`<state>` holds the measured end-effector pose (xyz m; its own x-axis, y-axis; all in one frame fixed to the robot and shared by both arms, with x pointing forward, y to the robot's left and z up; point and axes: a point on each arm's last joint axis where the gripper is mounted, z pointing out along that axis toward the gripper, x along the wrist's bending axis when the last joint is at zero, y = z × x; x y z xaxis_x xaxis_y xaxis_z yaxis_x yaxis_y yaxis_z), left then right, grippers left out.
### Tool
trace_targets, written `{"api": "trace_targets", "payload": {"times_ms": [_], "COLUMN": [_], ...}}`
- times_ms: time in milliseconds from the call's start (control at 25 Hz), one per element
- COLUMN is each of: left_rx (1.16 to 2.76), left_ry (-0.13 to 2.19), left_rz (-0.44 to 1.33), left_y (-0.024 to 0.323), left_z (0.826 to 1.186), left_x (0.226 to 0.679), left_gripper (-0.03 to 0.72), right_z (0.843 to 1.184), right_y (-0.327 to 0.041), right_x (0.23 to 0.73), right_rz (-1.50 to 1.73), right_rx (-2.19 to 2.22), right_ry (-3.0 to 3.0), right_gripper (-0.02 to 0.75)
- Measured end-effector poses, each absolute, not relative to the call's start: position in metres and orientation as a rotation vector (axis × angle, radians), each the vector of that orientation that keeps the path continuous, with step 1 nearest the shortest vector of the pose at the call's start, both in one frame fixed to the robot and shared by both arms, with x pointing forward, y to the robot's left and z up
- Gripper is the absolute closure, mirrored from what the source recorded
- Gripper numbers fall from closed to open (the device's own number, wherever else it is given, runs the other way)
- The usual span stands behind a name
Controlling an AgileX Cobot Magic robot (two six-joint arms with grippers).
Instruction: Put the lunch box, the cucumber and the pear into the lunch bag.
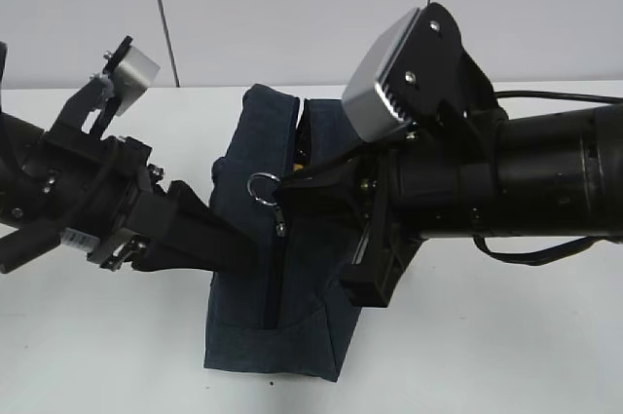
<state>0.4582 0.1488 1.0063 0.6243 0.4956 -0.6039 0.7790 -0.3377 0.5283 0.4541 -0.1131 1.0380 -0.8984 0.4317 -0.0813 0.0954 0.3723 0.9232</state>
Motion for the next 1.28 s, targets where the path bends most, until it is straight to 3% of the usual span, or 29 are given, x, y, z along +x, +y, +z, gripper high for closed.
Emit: {"api": "trace_targets", "payload": {"times_ms": [120,400,800,1280], "left_rx": [1.992,1.984,1.974,2.009], "left_ry": [1.003,1.0,0.995,0.976], "left_rz": [-0.438,-0.438,-0.394,-0.382], "left_y": [0.1479,0.1475,0.1466,0.148], "left_z": [1.0074,1.008,1.0134,1.0122], "left_x": [0.4582,0.4585,0.4641,0.4636], "left_gripper": [0.278,0.265,0.471,0.498], "right_z": [1.0331,1.0315,1.0301,1.0301], "right_y": [-0.1114,-0.1109,-0.1125,-0.1133], "right_x": [0.4569,0.4579,0.4597,0.461], "right_rz": [1.526,1.519,1.481,1.472], "right_rx": [0.477,0.478,0.489,0.509], "right_ry": [2.345,2.351,2.348,2.337], "right_gripper": [0.732,0.732,0.732,0.732]}}
